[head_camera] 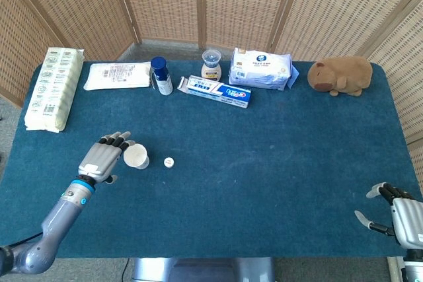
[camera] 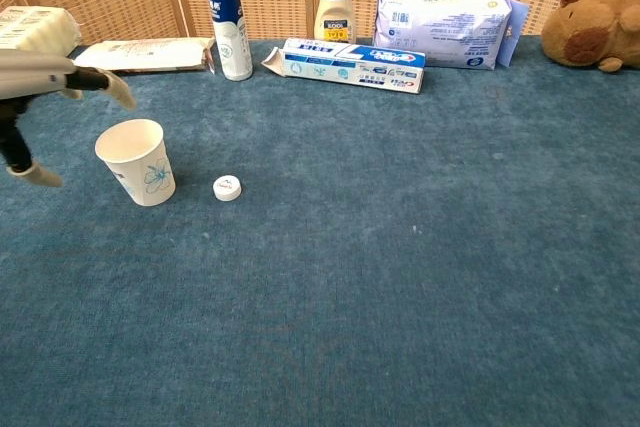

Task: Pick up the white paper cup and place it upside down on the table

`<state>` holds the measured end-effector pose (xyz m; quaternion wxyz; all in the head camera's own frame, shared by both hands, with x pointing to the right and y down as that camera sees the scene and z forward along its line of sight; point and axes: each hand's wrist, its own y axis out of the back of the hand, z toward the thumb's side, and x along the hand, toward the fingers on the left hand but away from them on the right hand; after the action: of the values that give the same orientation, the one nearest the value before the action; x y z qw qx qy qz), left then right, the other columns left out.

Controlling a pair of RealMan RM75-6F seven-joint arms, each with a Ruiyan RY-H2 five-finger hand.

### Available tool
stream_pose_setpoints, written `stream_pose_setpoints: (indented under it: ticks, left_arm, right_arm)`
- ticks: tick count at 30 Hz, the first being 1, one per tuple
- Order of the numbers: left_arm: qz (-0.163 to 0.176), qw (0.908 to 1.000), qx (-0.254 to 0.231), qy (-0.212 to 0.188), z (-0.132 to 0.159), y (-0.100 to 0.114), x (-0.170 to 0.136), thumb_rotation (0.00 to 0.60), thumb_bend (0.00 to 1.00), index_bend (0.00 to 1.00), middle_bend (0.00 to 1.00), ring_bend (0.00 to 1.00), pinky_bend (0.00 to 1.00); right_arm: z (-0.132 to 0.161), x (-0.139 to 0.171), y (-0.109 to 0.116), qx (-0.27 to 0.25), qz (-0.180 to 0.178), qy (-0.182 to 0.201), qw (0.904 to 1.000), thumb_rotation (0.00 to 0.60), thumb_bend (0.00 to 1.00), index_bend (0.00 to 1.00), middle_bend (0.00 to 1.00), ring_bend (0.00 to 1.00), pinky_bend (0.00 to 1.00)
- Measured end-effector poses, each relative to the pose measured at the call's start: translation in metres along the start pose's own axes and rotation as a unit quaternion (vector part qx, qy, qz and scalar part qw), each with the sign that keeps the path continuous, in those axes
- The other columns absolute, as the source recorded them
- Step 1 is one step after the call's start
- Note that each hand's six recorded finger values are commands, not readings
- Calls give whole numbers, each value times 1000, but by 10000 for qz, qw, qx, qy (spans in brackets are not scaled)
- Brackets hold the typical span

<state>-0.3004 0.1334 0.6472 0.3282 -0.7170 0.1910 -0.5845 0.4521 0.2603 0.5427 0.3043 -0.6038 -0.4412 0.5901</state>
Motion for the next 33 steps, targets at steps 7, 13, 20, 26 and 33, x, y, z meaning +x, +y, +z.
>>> stream_pose_setpoints:
  ticks: [7,13,20,26,33]
  left_arm:
    - [-191,9997,-104,52,7,-8,18,600,185,123,52,0,118]
    - [-282,9994,-177,39,16,-8,32,600,186,130,52,0,118]
    - [-245,9995,-173,134,19,-11,38,600,234,235,53,0,118]
    - [-152,9993,-248,237,22,-12,42,600,288,395,53,0,118]
    - [-17,9976,-617,318,23,-10,45,600,313,427,53,0,118]
  right_arm:
    - [-1,0,0,34,20,-47,10000,408,260,453,373,400,407]
    - [0,-1,1,38,15,-47,10000,411,259,453,373,400,407]
    - [-1,-1,0,38,41,-67,10000,410,260,453,373,400,408]
    - [1,-3,-2,38,61,-46,10000,410,260,453,373,400,407]
    - [1,-3,-1,45,41,-37,10000,408,260,454,373,400,408]
